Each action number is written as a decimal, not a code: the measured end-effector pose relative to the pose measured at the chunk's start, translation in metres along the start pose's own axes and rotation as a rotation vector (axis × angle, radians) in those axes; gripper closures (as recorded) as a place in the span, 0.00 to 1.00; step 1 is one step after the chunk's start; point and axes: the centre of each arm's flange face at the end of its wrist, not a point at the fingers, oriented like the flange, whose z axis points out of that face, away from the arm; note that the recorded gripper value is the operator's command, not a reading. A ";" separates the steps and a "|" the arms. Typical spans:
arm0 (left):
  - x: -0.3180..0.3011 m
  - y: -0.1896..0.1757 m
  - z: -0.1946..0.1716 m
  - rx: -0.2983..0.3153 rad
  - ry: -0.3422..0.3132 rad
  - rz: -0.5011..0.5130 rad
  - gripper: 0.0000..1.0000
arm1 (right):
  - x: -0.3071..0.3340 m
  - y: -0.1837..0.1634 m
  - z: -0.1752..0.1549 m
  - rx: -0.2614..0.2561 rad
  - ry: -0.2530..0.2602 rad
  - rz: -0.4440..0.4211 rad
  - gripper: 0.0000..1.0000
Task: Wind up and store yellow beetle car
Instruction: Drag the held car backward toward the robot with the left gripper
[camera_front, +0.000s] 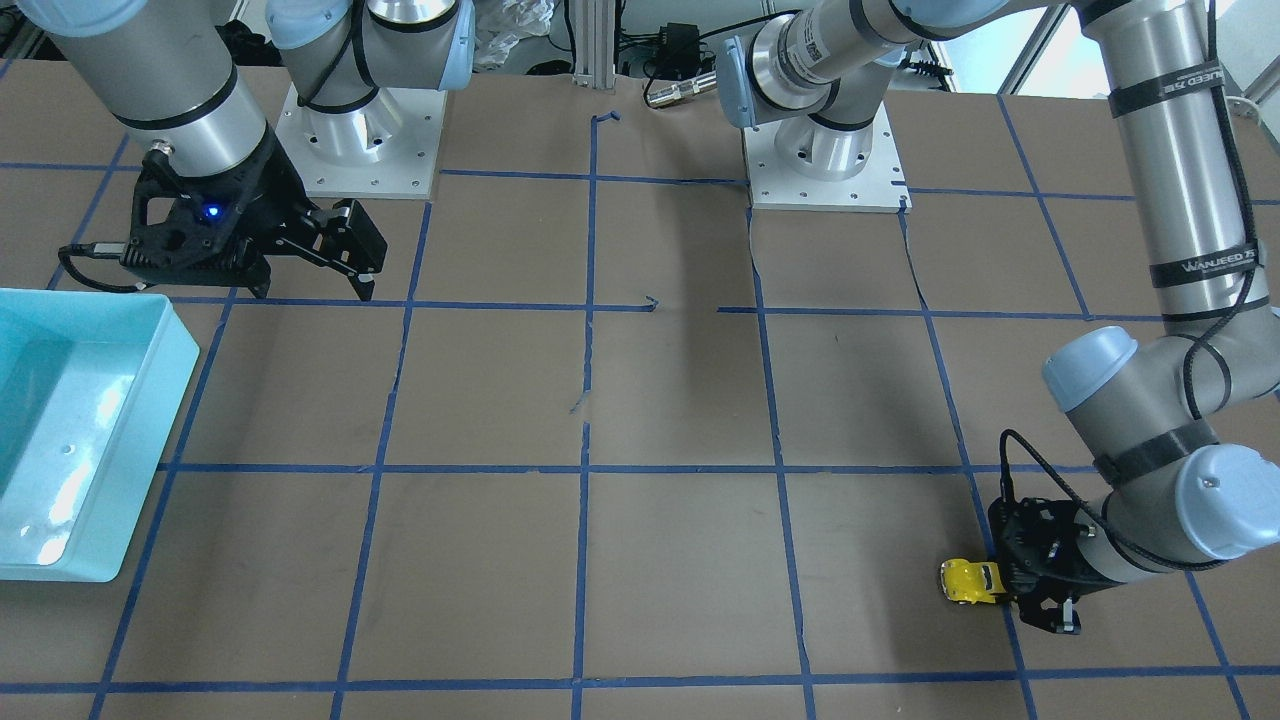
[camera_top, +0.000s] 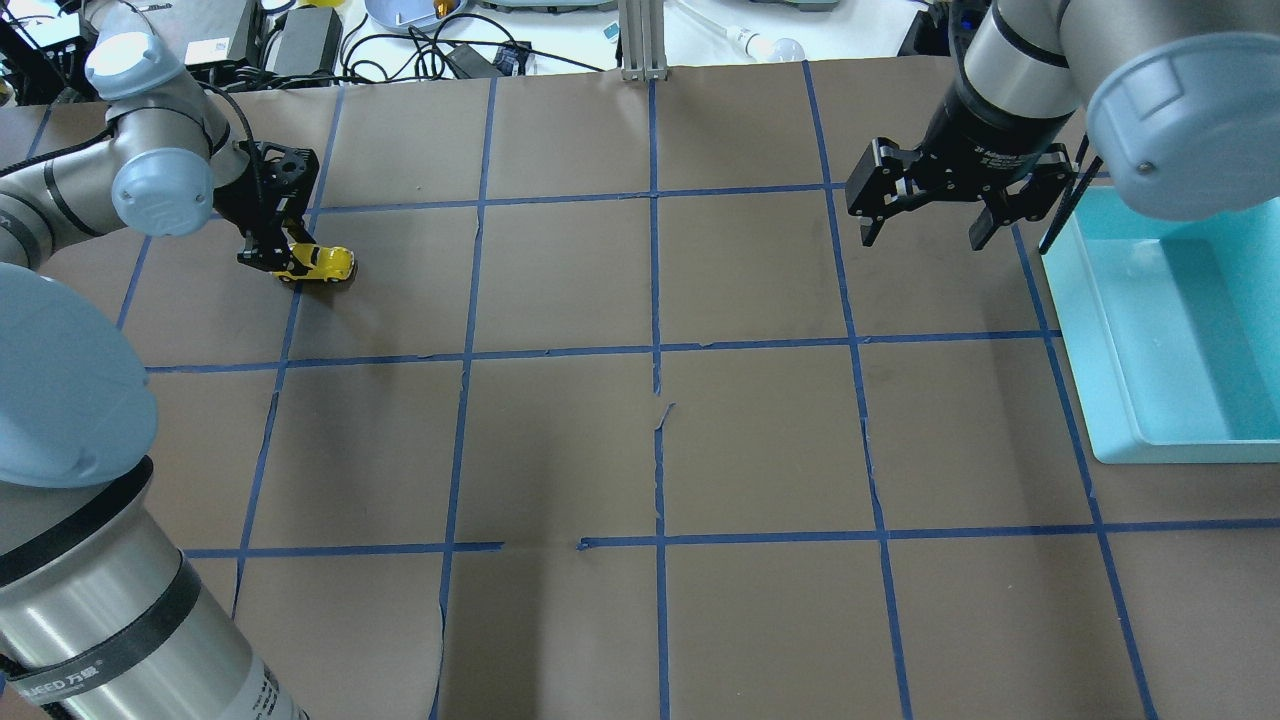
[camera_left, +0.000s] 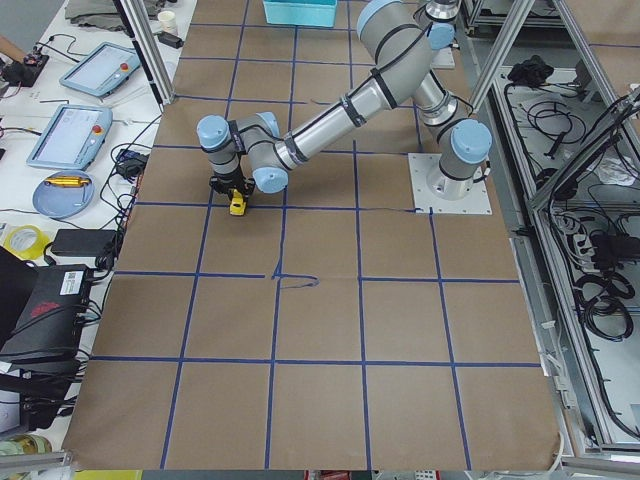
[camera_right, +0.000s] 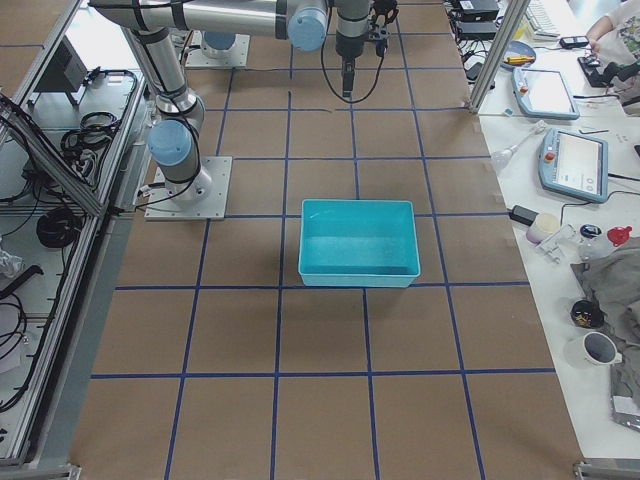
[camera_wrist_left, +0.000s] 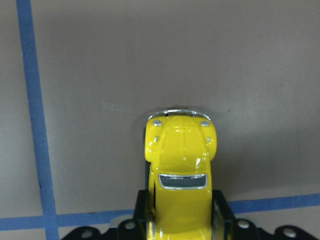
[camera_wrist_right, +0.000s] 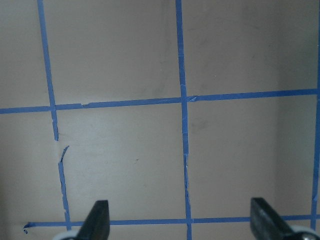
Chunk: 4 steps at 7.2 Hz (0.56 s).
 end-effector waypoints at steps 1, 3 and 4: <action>0.000 0.003 0.000 0.000 -0.001 0.005 0.94 | 0.000 0.000 0.000 0.000 0.000 0.000 0.00; 0.001 0.007 -0.001 -0.001 -0.002 0.008 0.94 | 0.000 0.000 0.000 0.000 0.000 0.000 0.00; 0.001 0.007 -0.001 -0.001 -0.002 0.009 0.94 | 0.000 0.000 0.000 0.000 0.001 0.000 0.00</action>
